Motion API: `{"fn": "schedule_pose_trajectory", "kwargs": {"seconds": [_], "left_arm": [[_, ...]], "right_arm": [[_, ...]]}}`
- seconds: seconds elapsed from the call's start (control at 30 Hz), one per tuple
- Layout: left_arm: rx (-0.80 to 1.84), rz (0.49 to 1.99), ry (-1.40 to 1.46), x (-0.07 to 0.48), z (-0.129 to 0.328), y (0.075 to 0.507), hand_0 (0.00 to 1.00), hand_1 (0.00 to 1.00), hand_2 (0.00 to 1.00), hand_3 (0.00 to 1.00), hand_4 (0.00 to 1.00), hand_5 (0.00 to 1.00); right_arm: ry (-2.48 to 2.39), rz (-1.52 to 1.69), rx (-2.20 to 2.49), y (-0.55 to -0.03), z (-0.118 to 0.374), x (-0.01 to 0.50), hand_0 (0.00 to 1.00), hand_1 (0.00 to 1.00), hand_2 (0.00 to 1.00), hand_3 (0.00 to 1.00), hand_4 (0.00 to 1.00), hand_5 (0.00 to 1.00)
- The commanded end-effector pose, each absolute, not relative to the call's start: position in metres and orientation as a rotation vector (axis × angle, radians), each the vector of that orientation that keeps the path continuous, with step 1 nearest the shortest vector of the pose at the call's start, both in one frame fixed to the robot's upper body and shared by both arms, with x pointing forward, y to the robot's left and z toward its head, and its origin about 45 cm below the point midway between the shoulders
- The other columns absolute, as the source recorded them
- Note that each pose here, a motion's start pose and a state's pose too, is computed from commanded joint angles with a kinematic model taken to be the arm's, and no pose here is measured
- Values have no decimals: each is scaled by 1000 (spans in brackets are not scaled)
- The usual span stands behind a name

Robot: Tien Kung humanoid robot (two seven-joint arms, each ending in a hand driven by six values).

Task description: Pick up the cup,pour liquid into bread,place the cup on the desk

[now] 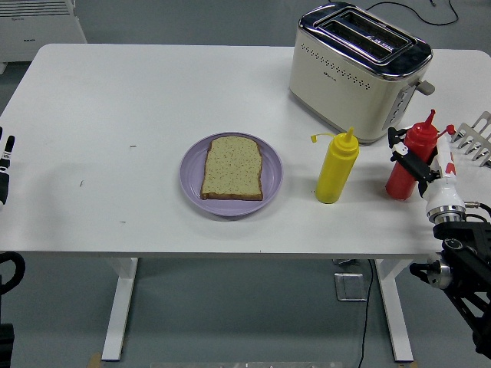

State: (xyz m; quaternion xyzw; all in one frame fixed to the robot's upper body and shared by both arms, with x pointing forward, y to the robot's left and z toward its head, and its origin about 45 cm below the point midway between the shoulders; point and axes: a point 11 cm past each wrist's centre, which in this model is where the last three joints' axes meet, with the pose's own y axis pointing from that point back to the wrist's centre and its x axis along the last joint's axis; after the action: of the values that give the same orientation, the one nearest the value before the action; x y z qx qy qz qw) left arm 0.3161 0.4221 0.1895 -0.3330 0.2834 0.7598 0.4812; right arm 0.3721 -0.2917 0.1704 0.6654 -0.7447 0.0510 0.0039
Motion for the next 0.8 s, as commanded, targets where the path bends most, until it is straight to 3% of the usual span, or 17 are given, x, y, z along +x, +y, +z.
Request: {"fn": "schedule_pose_trajectory", "kwargs": {"seconds": [0.5,0.8], "left_arm": [[-814,1855,690,316,190,423,782,735,728,671,530,953],[-815,1855,690,316,190,423,782,735,729,672,529,955]], "right_arm": [[-2342,158,2079,-291,166,370,260,231,313,364,681,290],[-2341,169,2068,-292,163,368,293,272,364,383,683,281]]}}
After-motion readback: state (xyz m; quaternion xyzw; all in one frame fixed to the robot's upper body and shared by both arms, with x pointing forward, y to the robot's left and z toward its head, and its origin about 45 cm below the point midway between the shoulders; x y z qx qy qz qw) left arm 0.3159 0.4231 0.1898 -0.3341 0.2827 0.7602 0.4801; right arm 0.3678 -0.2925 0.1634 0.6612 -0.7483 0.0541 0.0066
